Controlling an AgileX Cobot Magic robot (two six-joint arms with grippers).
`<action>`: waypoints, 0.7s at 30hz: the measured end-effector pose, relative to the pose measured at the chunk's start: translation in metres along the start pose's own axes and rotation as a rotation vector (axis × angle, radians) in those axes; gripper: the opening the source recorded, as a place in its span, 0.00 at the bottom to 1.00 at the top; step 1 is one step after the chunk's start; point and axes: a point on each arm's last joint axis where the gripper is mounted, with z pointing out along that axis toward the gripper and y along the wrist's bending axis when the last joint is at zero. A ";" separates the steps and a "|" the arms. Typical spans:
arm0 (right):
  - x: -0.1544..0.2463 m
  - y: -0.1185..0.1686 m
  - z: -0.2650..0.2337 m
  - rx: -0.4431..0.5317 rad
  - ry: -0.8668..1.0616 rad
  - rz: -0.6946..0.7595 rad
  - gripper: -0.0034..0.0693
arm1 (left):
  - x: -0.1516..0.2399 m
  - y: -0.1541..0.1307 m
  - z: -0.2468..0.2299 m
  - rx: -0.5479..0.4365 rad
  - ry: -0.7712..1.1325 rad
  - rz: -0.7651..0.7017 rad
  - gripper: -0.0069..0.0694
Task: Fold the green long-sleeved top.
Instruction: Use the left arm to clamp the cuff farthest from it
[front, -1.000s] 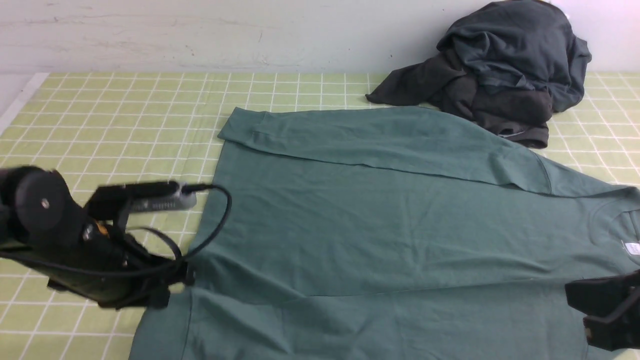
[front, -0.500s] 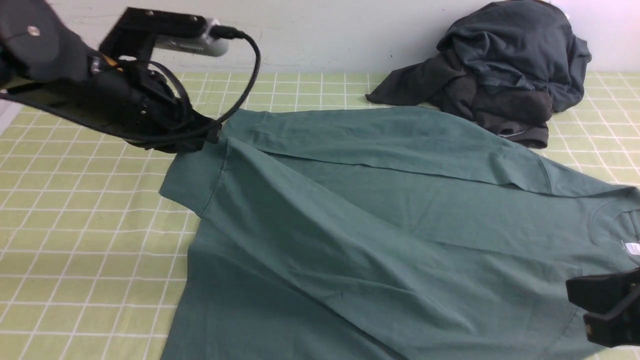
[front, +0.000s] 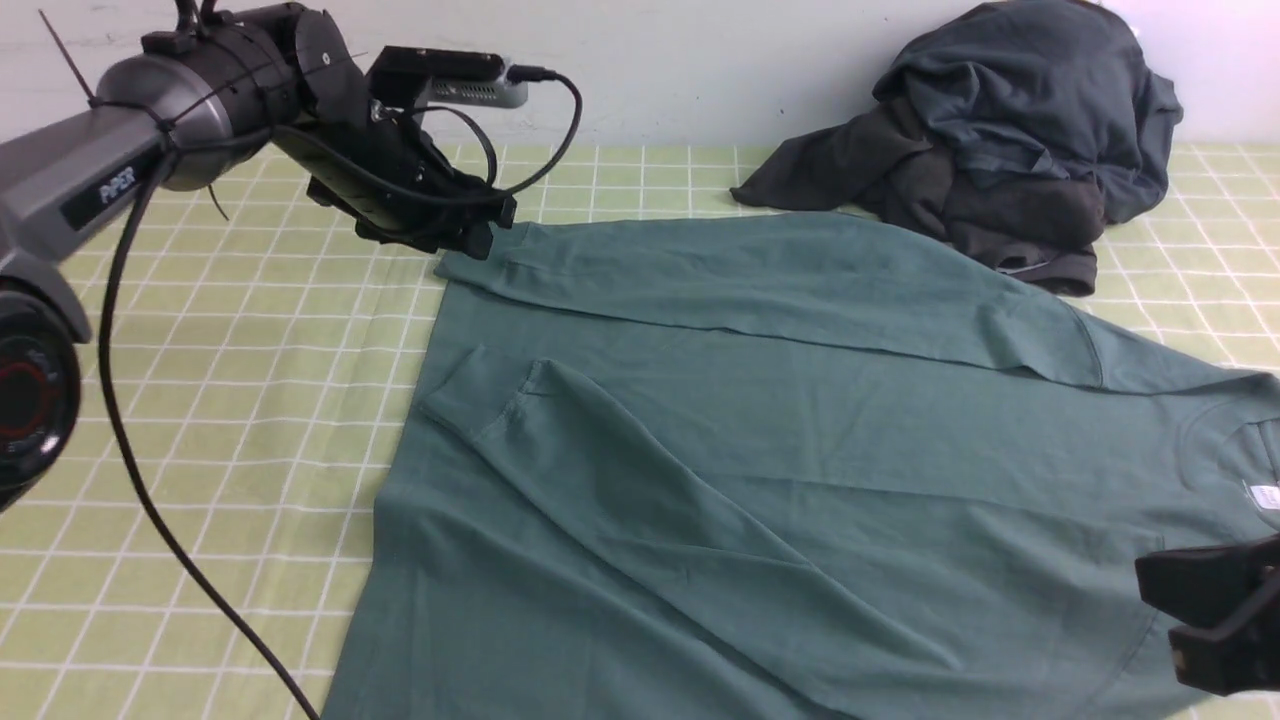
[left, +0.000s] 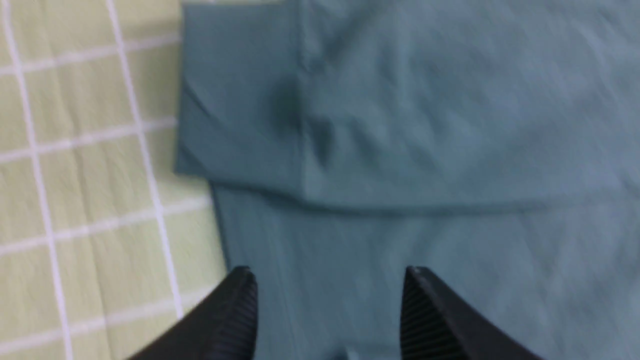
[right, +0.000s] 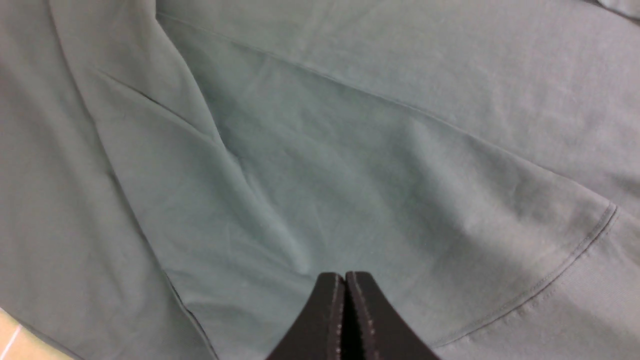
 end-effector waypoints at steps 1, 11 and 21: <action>0.000 0.000 0.000 0.000 0.000 -0.002 0.03 | -0.002 0.000 -0.002 -0.001 -0.008 -0.002 0.61; -0.001 -0.004 0.000 0.041 -0.006 -0.057 0.03 | 0.002 0.031 0.084 -0.046 -0.070 -0.067 0.61; 0.000 -0.004 0.000 0.046 -0.004 -0.066 0.03 | -0.006 0.028 0.075 -0.045 -0.087 -0.057 0.12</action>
